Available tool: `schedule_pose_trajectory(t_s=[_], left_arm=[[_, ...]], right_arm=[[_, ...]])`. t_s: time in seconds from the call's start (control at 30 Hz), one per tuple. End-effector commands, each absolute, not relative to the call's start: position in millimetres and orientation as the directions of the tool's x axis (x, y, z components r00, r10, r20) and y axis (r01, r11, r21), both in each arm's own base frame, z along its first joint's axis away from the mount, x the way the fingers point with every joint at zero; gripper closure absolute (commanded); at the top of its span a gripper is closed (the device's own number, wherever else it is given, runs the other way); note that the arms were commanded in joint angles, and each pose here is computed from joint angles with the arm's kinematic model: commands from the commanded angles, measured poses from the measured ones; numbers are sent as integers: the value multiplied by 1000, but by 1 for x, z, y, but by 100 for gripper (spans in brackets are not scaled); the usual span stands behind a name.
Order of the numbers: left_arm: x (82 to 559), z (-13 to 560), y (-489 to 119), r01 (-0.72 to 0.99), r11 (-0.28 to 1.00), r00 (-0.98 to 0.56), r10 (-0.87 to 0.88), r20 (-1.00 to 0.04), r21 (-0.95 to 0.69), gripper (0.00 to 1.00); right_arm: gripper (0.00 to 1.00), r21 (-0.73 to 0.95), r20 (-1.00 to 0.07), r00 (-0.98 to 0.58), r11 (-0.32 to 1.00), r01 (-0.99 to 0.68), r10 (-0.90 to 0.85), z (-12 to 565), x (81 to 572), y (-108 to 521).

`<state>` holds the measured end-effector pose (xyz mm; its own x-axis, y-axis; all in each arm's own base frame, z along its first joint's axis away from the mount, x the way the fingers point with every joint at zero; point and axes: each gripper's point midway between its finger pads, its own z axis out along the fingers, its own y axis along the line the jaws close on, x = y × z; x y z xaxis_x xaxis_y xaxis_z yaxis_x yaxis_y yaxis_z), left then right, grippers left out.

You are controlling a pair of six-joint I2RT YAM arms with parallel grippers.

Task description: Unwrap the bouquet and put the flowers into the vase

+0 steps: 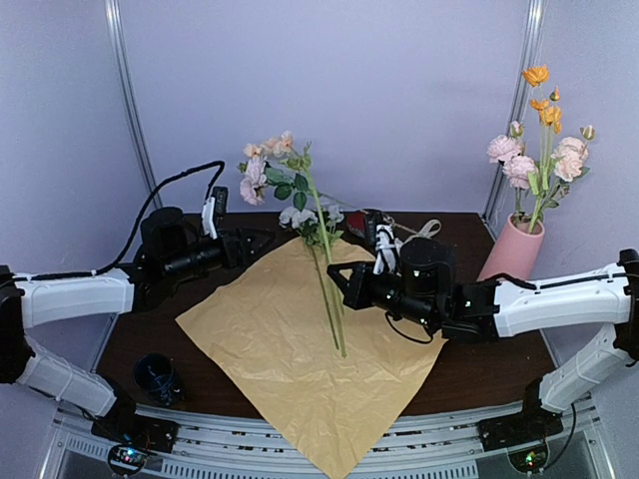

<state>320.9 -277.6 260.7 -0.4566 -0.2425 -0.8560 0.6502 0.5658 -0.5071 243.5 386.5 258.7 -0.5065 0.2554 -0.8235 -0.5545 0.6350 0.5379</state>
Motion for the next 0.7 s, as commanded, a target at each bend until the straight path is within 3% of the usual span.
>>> schedule_pose_trajectory(t_s=[0.0, 0.4, 0.67], left_arm=[[333, 271, -289, 612, 482, -489, -393, -779, -627, 5], [378, 258, -313, 540, 429, -524, -501, -689, -724, 5], [387, 286, -311, 576, 378, -459, -585, -669, -725, 6]], right_arm=[[100, 580, -804, -519, 569, -582, 289, 267, 231, 392], [100, 631, -769, -568, 482, -607, 293, 270, 214, 399], [100, 646, -761, -564, 463, -607, 321, 283, 209, 390]])
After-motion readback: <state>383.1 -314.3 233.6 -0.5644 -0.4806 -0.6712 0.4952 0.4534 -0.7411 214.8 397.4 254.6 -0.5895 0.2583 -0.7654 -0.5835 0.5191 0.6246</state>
